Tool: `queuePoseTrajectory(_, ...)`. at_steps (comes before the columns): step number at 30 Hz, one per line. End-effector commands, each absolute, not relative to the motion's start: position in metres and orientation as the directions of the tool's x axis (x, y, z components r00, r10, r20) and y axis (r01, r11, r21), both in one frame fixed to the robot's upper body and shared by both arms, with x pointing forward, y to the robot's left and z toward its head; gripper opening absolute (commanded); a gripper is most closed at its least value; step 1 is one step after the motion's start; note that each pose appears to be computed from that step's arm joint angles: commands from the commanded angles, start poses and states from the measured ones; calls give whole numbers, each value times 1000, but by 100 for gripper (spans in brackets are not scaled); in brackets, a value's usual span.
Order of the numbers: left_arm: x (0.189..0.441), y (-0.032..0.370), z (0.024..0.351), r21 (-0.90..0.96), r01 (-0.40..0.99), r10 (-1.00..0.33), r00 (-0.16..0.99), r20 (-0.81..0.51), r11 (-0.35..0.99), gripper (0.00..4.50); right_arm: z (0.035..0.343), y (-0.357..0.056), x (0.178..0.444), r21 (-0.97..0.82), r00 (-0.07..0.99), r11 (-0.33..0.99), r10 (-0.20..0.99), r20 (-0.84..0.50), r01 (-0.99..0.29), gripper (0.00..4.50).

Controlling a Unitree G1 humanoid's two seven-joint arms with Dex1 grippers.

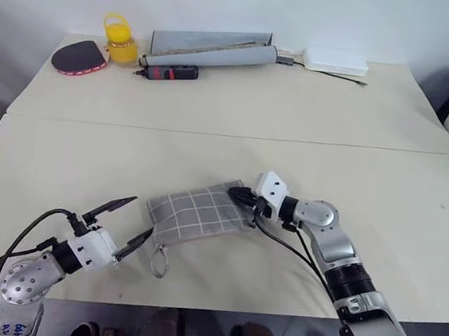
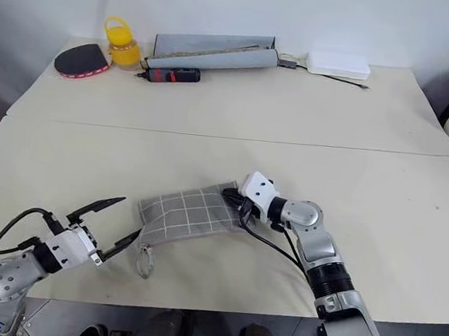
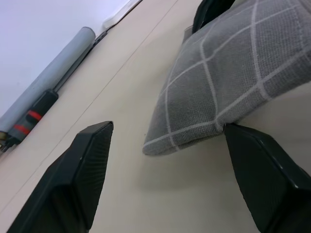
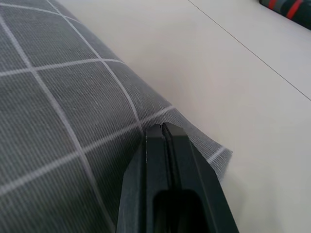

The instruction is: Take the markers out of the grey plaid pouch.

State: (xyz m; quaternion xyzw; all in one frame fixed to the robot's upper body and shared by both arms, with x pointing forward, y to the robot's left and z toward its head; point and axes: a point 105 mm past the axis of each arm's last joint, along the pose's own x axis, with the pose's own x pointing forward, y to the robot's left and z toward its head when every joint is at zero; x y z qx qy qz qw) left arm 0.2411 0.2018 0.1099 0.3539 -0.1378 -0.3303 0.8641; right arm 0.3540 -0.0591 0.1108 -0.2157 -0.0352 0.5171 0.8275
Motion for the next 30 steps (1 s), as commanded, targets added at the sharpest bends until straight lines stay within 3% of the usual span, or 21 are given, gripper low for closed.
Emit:
queuePoseTrajectory(1, 239, 199, 112, 729, 471, -684, 729, -5, 497, 262, 114, -60, 350, -393, 454, 369, 878, -149, -842, 0)
queuePoseTrajectory(3, 237, 201, 112, 742, 465, -682, 731, -14, 483, 200, 115, -60, 349, -391, 455, 370, 878, -148, -842, 0)
queuePoseTrajectory(16, 217, 217, 105, 742, 492, -681, 729, -65, 456, 200, 116, -60, 350, -391, 450, 365, 880, -151, -845, 0)
queuePoseTrajectory(30, 239, 199, 104, 777, 457, -695, 718, -36, 432, 200, 117, -59, 349, -387, 446, 363, 883, -148, -848, 0)
